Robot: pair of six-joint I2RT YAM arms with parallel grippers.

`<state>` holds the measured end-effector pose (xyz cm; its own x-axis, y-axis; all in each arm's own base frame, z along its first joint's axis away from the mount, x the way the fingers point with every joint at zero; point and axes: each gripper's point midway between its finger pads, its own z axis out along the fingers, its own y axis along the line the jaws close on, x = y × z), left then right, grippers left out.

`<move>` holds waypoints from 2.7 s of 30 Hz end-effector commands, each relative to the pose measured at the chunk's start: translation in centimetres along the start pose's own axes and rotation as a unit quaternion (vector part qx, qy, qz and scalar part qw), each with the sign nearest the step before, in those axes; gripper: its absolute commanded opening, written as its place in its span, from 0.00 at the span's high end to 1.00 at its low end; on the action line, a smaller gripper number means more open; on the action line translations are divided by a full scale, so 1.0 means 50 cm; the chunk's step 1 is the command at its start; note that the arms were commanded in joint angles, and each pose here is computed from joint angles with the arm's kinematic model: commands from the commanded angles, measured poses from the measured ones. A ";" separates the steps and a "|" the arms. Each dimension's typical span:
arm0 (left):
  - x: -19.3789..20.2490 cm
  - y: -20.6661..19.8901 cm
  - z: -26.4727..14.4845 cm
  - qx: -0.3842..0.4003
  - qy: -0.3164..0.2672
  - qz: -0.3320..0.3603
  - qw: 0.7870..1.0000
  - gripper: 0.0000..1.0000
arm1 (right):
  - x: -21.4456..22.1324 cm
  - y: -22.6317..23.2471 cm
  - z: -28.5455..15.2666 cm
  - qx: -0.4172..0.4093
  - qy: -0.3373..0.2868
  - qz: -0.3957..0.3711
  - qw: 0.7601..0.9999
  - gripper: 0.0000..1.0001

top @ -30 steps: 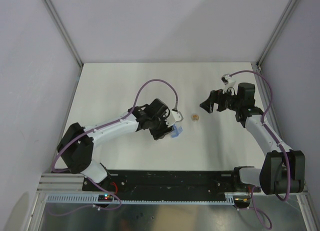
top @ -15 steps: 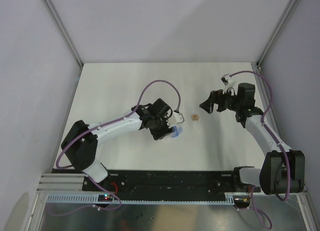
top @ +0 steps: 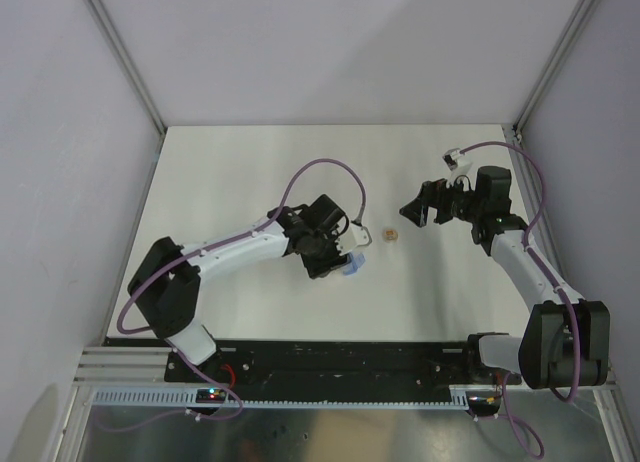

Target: Sort the pills into containers

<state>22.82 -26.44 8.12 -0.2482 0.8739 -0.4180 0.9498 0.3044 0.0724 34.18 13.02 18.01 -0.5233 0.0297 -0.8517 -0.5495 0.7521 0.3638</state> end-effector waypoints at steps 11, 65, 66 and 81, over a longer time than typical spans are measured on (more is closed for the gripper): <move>-0.029 0.014 -0.015 -0.006 0.007 0.029 1.000 1.00 | -0.022 0.009 -0.005 -0.015 -0.020 -0.010 1.000 0.01; -0.080 0.033 -0.058 -0.066 -0.212 -0.020 0.975 1.00 | 0.002 0.063 0.008 -0.074 -0.004 -0.024 0.997 0.00; -0.077 0.032 -0.059 -0.066 -0.217 -0.022 0.974 1.00 | 0.008 0.071 0.012 -0.081 0.001 -0.027 0.996 0.00; -0.092 0.046 -0.125 -0.111 -0.365 -0.024 0.924 1.00 | 0.046 0.233 0.028 -0.251 0.097 -0.055 0.962 0.01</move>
<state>23.82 -25.66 11.19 -0.1139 0.5447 -0.8309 0.8740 0.4525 0.1768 28.30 20.89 17.07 -0.5631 -0.1572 -0.8113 -0.7719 0.4505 0.4485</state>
